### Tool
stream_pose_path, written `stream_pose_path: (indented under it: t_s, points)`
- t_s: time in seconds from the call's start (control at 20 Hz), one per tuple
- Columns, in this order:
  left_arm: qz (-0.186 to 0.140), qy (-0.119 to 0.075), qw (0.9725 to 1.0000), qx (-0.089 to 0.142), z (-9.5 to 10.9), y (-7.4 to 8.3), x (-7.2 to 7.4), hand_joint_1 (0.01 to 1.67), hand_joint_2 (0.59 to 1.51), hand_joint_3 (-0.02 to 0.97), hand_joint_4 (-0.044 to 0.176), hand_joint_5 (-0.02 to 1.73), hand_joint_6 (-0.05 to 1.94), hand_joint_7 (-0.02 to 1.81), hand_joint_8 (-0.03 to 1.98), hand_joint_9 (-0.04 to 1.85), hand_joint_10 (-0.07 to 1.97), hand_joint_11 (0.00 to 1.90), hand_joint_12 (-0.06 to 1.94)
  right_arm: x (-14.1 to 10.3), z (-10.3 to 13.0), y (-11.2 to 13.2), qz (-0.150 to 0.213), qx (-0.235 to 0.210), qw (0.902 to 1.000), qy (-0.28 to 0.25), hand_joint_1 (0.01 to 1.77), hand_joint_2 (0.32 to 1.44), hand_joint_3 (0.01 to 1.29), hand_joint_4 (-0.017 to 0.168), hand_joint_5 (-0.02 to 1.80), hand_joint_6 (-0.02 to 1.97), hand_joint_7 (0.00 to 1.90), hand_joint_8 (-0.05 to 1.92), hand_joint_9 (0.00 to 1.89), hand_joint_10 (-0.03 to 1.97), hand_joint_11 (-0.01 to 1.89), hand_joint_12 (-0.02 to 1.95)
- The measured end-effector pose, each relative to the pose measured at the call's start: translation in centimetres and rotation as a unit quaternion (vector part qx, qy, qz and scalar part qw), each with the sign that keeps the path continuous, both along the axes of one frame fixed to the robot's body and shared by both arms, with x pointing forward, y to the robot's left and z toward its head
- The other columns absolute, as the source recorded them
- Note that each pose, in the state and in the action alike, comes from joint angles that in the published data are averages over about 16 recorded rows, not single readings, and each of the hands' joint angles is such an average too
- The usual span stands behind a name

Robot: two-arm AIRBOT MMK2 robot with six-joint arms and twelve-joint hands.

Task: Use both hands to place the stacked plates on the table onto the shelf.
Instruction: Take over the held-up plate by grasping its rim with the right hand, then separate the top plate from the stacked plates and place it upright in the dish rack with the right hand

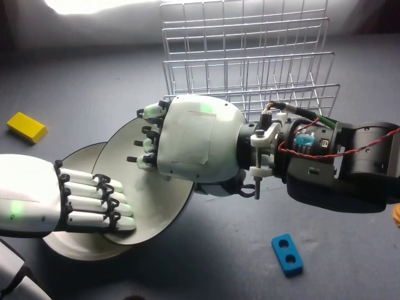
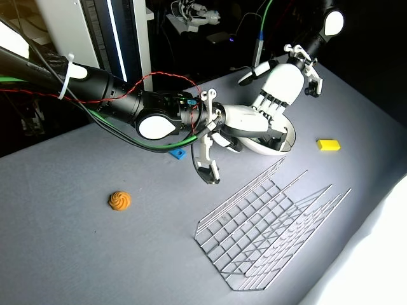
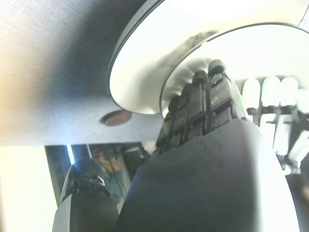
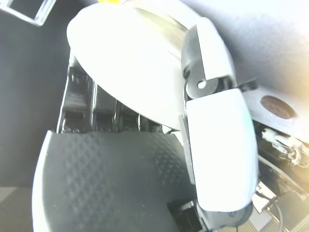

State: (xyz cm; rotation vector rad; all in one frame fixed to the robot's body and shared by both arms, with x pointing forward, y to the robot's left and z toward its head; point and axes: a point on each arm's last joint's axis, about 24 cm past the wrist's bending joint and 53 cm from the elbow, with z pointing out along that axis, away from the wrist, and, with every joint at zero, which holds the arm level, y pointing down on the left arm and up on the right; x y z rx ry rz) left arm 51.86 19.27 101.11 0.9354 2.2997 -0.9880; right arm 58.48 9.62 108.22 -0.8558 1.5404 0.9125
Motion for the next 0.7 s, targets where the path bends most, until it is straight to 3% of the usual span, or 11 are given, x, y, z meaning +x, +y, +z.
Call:
stream_pose_path:
  t_s: [0.35, 0.7]
  points:
    - [0.004, -0.016, 0.9998, -0.005, 1.7, 0.3, 0.8, 0.02, 1.054, 0.02, -0.003, -0.01, -0.01, 0.01, -0.01, 0.01, 0.01, 0.02, 0.01, -0.5, 1.0, 0.4, 0.007, 0.016, 0.9998, -0.012, 1.09, 0.98, 0.02, 0.002, 0.81, 0.61, 0.93, 0.52, 1.11, 0.06, 0.67, 1.07]
    - [0.016, -0.051, 0.9985, -0.016, 5.7, 1.5, 2.3, 0.02, 1.062, 0.02, 0.003, 0.0, 0.01, 0.02, -0.01, 0.02, 0.01, 0.01, 0.01, -1.5, 2.3, 0.5, 0.015, 0.03, 0.9994, -0.014, 1.11, 0.96, 0.02, 0.003, 0.89, 0.74, 1.03, 0.74, 1.27, 0.07, 0.75, 1.11]
